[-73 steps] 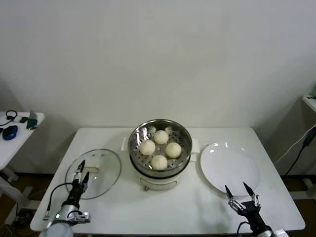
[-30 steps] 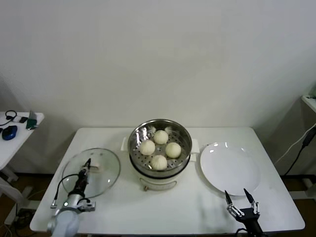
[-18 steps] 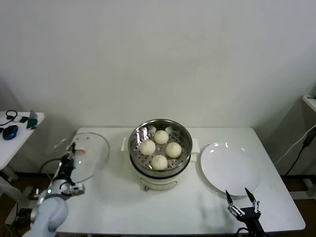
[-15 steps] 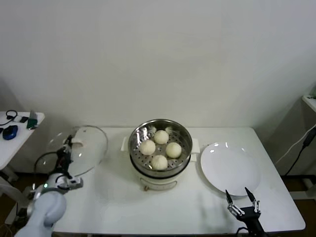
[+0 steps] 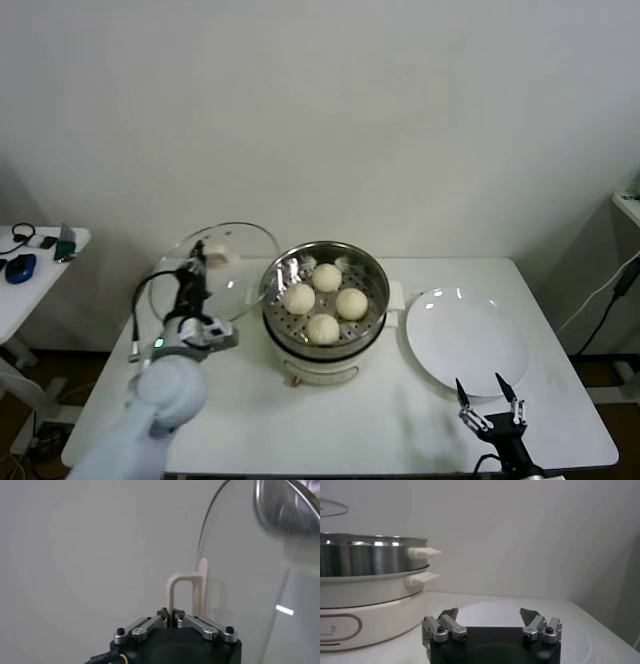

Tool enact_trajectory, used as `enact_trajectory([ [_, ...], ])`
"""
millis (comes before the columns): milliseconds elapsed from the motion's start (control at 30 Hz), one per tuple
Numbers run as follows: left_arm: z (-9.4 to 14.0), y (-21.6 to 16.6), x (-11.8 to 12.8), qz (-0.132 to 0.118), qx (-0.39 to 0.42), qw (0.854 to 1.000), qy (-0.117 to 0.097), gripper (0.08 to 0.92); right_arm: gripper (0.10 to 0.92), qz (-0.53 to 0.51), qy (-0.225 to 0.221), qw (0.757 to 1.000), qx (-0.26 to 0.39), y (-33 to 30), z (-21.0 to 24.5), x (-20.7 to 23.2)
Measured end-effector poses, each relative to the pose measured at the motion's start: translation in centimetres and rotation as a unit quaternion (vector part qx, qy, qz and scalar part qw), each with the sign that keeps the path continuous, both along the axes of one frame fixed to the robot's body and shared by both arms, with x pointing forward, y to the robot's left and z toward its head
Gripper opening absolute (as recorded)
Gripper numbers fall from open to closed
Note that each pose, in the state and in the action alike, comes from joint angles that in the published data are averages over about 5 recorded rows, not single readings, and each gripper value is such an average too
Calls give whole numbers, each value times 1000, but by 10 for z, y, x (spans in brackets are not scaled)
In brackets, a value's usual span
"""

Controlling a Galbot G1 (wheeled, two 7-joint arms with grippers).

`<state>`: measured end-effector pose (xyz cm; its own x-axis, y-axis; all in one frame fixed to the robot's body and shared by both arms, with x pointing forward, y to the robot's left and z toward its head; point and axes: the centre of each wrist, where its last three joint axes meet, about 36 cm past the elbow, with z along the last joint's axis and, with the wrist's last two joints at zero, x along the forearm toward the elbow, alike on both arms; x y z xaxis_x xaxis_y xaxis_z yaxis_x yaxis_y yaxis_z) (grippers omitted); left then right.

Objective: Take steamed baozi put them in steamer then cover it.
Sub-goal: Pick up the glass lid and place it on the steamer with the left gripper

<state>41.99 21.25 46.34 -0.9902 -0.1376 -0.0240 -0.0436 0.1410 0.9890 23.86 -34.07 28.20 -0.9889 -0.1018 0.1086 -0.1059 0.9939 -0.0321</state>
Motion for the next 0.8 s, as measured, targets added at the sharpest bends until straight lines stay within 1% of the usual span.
enact_trajectory([
  [133, 3, -42, 3, -14, -6, 1000, 6, 148, 823, 0, -6, 1000, -3, -1, -1, 3],
  [267, 1, -83, 3, -26, -11, 999, 15, 148, 823, -1, -13, 1000, -6, -3, -2, 7],
  [433, -3, -128, 1, -36, -13, 999, 19, 148, 823, -4, -19, 1000, -7, -4, -3, 8],
  [667, -9, -177, -2, -46, -4, 999, 21, 148, 823, -10, -22, 1000, -9, -8, -8, 5],
  [800, -12, -196, -3, -50, 6, 999, 21, 148, 823, -12, -24, 1000, -8, -8, -10, 4],
])
